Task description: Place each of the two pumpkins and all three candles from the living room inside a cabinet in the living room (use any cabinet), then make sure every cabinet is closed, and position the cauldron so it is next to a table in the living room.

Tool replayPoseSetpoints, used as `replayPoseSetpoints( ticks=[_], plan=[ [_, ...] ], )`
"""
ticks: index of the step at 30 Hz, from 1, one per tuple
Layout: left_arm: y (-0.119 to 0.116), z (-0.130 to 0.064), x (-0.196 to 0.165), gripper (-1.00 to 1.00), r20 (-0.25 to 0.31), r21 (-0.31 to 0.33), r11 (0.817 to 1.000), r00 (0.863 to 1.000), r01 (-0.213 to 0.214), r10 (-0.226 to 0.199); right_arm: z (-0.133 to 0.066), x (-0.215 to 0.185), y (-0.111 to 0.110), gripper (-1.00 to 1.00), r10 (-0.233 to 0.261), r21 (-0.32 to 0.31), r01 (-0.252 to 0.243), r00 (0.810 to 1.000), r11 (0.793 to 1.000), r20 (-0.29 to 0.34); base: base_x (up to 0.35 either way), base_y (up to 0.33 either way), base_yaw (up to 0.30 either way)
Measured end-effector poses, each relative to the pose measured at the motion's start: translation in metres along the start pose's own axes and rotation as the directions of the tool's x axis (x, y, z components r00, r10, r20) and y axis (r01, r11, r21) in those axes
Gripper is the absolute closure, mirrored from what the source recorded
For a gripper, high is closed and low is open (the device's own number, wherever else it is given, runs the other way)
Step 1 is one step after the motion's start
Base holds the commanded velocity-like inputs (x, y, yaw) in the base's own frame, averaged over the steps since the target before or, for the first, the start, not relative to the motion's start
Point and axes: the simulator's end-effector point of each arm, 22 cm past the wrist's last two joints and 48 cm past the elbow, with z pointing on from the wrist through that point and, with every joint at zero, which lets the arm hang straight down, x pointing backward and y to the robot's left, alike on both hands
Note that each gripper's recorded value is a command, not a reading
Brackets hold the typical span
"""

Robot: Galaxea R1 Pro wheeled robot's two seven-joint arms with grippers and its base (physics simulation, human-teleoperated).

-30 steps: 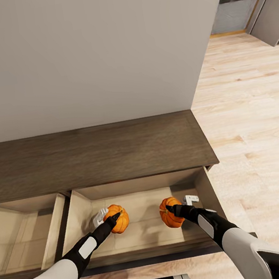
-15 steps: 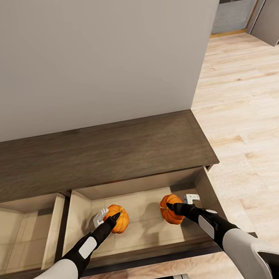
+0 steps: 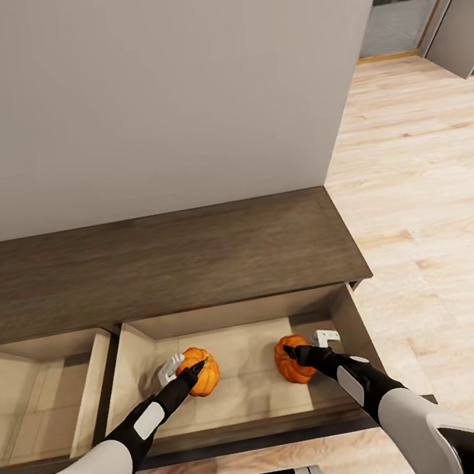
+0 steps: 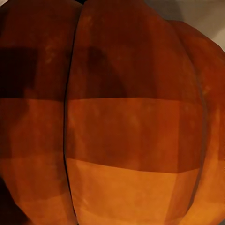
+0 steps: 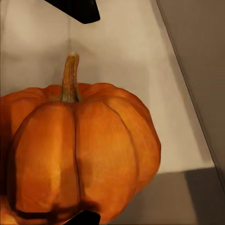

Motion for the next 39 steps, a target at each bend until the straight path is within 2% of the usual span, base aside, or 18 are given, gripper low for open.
replayPoseSetpoints(
  ticks=[8, 17, 21, 33, 35, 39],
  plan=[
    [0.0, 0.0, 0.0, 1.0, 0.0, 0.001, 1.0, 1.0, 0.0, 0.0, -0.001, -0.002, -0.007, -1.0, -0.011, 0.018, 0.01, 1.0, 1.0, 0.002, 0.0, 0.0, 0.0],
    [0.0, 0.0, 0.0, 1.0, 0.001, 0.0, 1.0, 1.0, 0.003, -0.003, -0.003, -0.017, -0.032, -1.0, -0.021, 0.127, 0.017, 0.999, 0.992, 0.031, 0.0, 0.0, 0.0],
    [0.0, 0.0, -0.001, 1.0, 0.004, 0.001, 1.0, 1.0, 0.007, -0.007, -0.006, -0.034, -0.043, -1.0, -0.032, 0.184, 0.02, 0.997, 0.983, 0.064, 0.0, 0.0, 0.0],
    [-0.001, 0.0, -0.003, 1.0, 0.011, 0.004, 1.0, 1.0, 0.004, -0.004, -0.005, -0.035, -0.041, -1.0, -0.032, 0.186, 0.019, 0.997, 0.982, 0.064, 0.0, 0.0, 0.0],
    [0.004, 0.0, -0.002, 1.0, 0.009, -0.017, 1.0, 1.0, 0.002, -0.002, -0.005, -0.035, -0.041, -1.0, -0.031, 0.186, 0.019, 0.997, 0.982, 0.064, 0.0, 0.0, 0.0],
    [0.022, -0.001, -0.001, 1.0, 0.008, -0.102, 0.995, 1.0, 0.004, -0.003, -0.005, -0.034, -0.04, -1.0, -0.031, 0.185, 0.019, 0.998, 0.983, 0.062, 0.0, 0.0, 0.0]
  ],
)
